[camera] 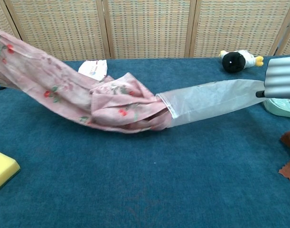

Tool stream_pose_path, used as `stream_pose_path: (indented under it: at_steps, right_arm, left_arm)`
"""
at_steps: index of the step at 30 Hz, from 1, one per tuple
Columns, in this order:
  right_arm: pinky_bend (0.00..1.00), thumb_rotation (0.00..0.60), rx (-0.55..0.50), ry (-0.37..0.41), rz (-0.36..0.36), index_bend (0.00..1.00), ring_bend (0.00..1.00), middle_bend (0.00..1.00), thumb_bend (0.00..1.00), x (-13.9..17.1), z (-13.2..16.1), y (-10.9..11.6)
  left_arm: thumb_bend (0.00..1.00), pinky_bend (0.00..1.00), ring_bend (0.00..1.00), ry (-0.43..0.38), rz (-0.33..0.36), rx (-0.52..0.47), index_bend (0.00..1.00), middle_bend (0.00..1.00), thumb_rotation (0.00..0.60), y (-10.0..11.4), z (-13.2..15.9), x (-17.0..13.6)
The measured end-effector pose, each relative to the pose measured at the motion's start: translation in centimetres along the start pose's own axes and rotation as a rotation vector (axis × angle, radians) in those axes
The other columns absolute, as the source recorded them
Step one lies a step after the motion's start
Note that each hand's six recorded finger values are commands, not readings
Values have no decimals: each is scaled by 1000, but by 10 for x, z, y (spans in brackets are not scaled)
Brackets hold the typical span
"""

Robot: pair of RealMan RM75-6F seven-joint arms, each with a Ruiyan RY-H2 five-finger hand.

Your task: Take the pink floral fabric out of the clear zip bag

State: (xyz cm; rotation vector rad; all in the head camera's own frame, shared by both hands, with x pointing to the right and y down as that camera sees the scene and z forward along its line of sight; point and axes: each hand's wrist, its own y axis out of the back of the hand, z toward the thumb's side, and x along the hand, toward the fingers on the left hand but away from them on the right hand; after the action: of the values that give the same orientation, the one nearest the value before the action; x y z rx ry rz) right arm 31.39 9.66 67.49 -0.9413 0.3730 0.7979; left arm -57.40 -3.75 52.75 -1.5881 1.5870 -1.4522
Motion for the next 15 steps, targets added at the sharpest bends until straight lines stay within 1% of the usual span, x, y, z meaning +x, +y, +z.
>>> stream_pose_path:
  at_steps: [4,5,8,11,12,13,14,15]
  right_arm:
    - [1000,600,3,-8,26,799,977,961,960,3,-2,-8]
    - [1000,600,2,-10,31,799,977,961,961,4,-2,-9]
    - [1000,600,1,-14,42,799,977,961,960,6,-1,-13]
    - [1000,600,1,-14,42,798,977,954,958,7,1,-15]
    - [1000,600,-1,-14,41,778,976,927,947,7,1,-15]
    - [987,600,-3,-15,39,690,952,859,838,6,2,-14]
    - [935,600,-4,-17,35,585,910,780,711,6,2,-14]
    - [790,600,-6,-19,30,368,767,601,454,6,2,-13]
  left_arm:
    - [914,0,0,34,61,34,745,0,600,32,-20,0]
    - [914,0,0,40,69,34,745,0,600,36,-24,0]
    - [914,0,0,55,79,28,745,0,600,44,-32,-2]
    - [914,0,0,55,74,35,745,0,600,45,-34,-2]
    - [914,0,0,54,71,38,718,0,600,44,-35,-3]
    - [859,0,0,51,65,43,585,0,600,42,-35,-3]
    - [756,0,0,48,59,47,438,0,600,39,-34,-3]
    - [550,0,0,45,53,50,215,0,600,36,-34,-3]
